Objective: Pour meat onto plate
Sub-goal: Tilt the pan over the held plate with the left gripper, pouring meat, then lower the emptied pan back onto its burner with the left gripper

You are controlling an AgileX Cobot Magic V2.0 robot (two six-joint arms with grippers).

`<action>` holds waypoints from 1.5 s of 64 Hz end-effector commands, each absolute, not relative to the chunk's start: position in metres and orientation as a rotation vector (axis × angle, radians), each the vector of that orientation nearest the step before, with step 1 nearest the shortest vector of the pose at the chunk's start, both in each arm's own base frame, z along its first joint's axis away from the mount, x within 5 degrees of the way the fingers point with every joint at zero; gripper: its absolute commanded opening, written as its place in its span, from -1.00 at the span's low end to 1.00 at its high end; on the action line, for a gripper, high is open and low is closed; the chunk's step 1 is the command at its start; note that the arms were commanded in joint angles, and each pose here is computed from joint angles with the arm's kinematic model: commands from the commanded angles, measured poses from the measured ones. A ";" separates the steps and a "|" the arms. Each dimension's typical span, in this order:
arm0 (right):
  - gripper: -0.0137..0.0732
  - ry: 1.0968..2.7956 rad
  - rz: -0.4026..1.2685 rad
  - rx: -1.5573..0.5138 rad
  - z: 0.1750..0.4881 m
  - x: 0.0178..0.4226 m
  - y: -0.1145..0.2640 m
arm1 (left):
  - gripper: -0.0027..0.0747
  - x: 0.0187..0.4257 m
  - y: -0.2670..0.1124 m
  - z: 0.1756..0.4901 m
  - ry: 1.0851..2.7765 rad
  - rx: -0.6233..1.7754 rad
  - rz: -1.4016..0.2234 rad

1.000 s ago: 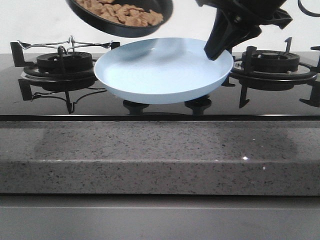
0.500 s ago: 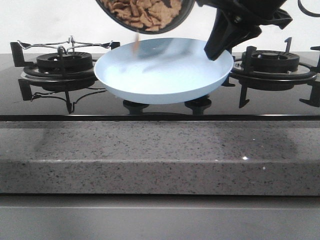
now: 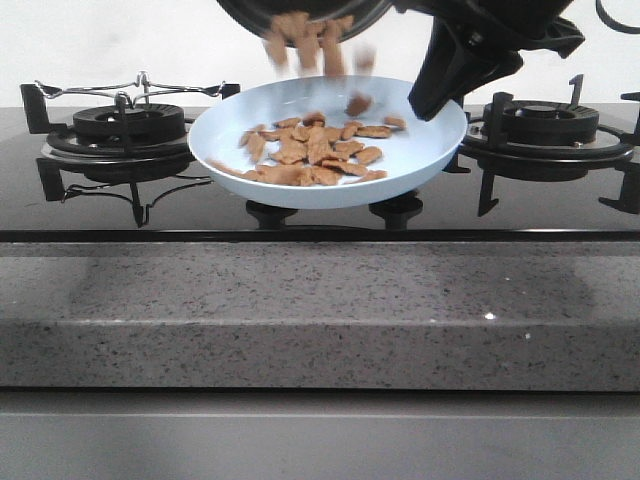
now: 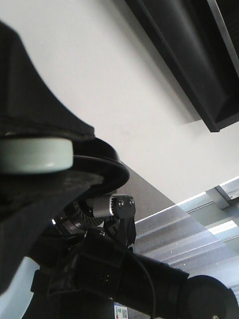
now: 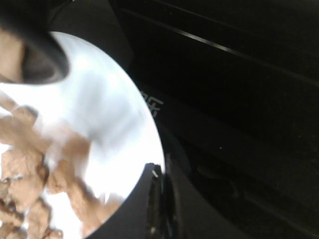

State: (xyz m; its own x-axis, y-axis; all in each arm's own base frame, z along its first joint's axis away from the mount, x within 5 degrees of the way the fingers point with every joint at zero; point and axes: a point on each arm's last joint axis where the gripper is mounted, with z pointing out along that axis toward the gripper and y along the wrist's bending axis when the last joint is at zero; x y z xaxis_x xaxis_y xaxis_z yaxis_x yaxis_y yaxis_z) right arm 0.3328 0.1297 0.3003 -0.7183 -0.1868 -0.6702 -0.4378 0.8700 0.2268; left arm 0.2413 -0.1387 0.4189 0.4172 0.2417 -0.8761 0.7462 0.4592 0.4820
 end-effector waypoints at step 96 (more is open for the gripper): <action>-0.84 2.249 0.504 -0.413 0.330 0.329 0.128 | -0.98 0.358 0.031 0.380 1.579 -0.189 -1.068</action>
